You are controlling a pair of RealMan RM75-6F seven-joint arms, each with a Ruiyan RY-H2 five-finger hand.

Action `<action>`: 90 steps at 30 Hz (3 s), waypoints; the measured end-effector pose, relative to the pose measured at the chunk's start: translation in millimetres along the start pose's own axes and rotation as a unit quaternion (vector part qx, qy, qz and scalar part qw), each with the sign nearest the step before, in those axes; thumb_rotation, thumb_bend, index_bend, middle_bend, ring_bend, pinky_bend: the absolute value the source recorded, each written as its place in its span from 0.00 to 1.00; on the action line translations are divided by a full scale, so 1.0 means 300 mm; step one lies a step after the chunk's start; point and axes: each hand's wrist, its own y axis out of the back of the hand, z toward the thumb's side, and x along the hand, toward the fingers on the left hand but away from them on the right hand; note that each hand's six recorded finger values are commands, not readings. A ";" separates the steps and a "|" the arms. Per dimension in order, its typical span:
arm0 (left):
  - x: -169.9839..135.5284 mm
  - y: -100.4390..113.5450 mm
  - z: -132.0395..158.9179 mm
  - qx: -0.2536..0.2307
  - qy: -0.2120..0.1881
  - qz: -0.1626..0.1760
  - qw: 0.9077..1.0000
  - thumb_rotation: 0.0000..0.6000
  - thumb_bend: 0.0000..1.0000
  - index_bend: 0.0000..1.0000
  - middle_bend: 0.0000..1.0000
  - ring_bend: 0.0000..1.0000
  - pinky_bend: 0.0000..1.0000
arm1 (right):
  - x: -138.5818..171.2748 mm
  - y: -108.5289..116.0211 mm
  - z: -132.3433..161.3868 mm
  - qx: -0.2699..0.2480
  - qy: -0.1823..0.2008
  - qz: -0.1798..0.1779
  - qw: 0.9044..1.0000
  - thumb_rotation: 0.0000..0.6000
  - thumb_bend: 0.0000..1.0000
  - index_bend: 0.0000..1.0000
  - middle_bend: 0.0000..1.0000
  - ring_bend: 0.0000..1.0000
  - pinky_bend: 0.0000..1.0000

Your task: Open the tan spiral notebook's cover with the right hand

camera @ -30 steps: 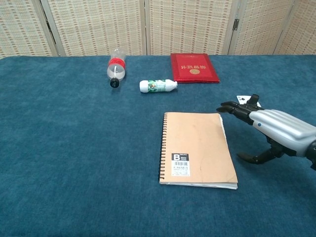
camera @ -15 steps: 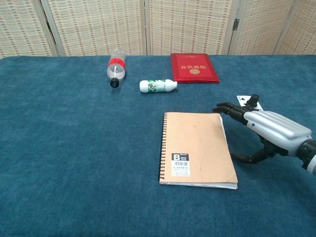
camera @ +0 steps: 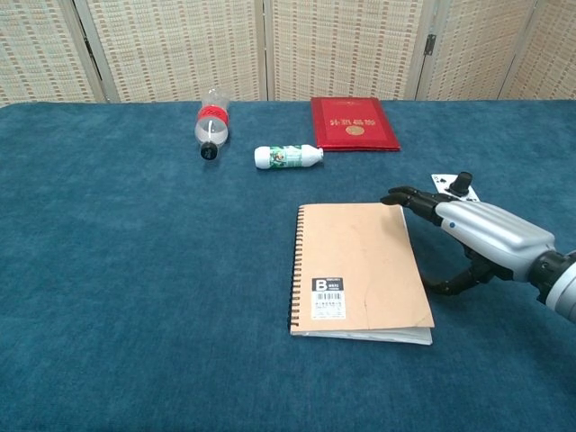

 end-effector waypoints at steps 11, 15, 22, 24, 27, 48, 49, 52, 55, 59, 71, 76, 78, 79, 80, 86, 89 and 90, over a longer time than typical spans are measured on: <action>-0.003 0.014 -0.015 -0.002 0.016 0.010 1.000 1.00 0.30 0.16 0.10 0.09 0.15 | -0.020 -0.001 0.009 -0.005 0.006 -0.002 1.000 1.00 0.38 0.00 0.00 0.00 0.00; -0.008 0.037 -0.038 -0.007 0.035 0.023 0.999 1.00 0.30 0.16 0.10 0.09 0.15 | -0.044 -0.009 0.020 -0.013 0.010 -0.003 1.000 1.00 0.38 0.00 0.00 0.00 0.00; -0.027 0.112 -0.084 -0.034 0.059 0.068 0.995 1.00 0.30 0.16 0.10 0.09 0.15 | -0.095 0.010 0.047 -0.033 0.028 -0.026 0.999 1.00 0.38 0.00 0.00 0.00 0.00; -0.031 0.131 -0.100 -0.042 0.068 0.080 0.994 1.00 0.30 0.16 0.10 0.09 0.15 | -0.116 0.020 0.060 -0.037 0.035 -0.031 0.998 1.00 0.38 0.00 0.00 0.00 0.00; -0.041 0.152 -0.120 -0.052 0.078 0.094 0.991 1.00 0.30 0.16 0.10 0.09 0.15 | -0.153 0.033 0.083 -0.040 0.046 -0.039 0.997 1.00 0.38 0.00 0.00 0.00 0.00; -0.055 0.217 -0.230 -0.119 0.115 0.125 0.978 1.00 0.30 0.17 0.10 0.09 0.15 | -0.428 0.099 0.467 -0.058 0.154 -0.054 0.985 1.00 0.37 0.00 0.00 0.00 0.00; -0.055 0.217 -0.232 -0.118 0.115 0.124 0.978 1.00 0.30 0.17 0.10 0.09 0.15 | -0.439 0.091 0.481 -0.061 0.152 -0.047 0.985 1.00 0.37 0.00 0.00 0.00 0.00; -0.056 0.217 -0.233 -0.117 0.116 0.122 0.979 1.00 0.30 0.17 0.10 0.09 0.15 | -0.466 0.061 0.521 -0.063 0.149 -0.025 0.986 1.00 0.36 0.00 0.00 0.00 0.00; -0.059 0.222 -0.239 -0.124 0.117 0.124 0.977 1.00 0.30 0.17 0.10 0.09 0.15 | -0.486 0.022 0.542 -0.056 0.142 -0.004 0.988 1.00 0.36 0.00 0.00 0.00 0.00; -0.067 0.231 -0.244 -0.131 0.119 0.129 0.976 1.00 0.30 0.17 0.10 0.09 0.15 | -0.501 -0.026 0.532 -0.040 0.125 0.018 0.991 1.00 0.36 0.00 0.00 0.00 0.00; -0.069 0.213 -0.189 -0.097 0.087 0.117 0.985 1.00 0.30 0.17 0.10 0.09 0.15 | -0.460 0.077 0.508 -0.053 0.135 -0.029 0.989 1.00 0.36 0.00 0.00 0.00 0.00; -0.071 0.173 -0.135 -0.062 0.062 0.089 0.992 1.00 0.30 0.17 0.10 0.09 0.15 | -0.391 0.171 0.456 -0.032 0.130 -0.048 0.990 1.00 0.36 0.00 0.00 0.00 0.00; -0.075 0.159 -0.109 -0.054 0.047 0.079 0.994 1.00 0.30 0.17 0.10 0.09 0.15 | -0.350 0.216 0.422 -0.020 0.124 -0.058 0.990 1.00 0.36 0.00 0.00 0.00 0.00; -0.079 0.150 -0.093 -0.049 0.039 0.073 0.995 1.00 0.30 0.17 0.10 0.09 0.15 | -0.316 0.251 0.390 -0.011 0.116 -0.066 0.991 1.00 0.36 0.00 0.00 0.00 0.00; -0.082 0.143 -0.082 -0.045 0.032 0.069 0.996 1.00 0.30 0.17 0.10 0.09 0.15 | -0.287 0.278 0.361 -0.004 0.108 -0.073 0.991 1.00 0.36 0.00 0.00 0.00 0.00; -0.094 0.106 -0.026 -0.027 0.005 0.049 0.998 1.00 0.30 0.17 0.10 0.09 0.15 | -0.030 0.444 0.108 0.039 0.019 -0.106 0.993 1.00 0.36 0.00 0.00 0.00 0.00; -0.097 0.090 -0.002 -0.018 -0.006 0.043 0.999 1.00 0.30 0.17 0.10 0.09 0.15 | 0.130 0.496 -0.021 0.066 -0.039 -0.115 0.990 1.00 0.36 0.00 0.00 0.00 0.00; -0.099 0.084 0.007 -0.015 -0.011 0.041 0.999 1.00 0.30 0.17 0.10 0.09 0.15 | 0.179 0.505 -0.054 0.073 -0.055 -0.116 0.989 1.00 0.36 0.00 0.00 0.00 0.00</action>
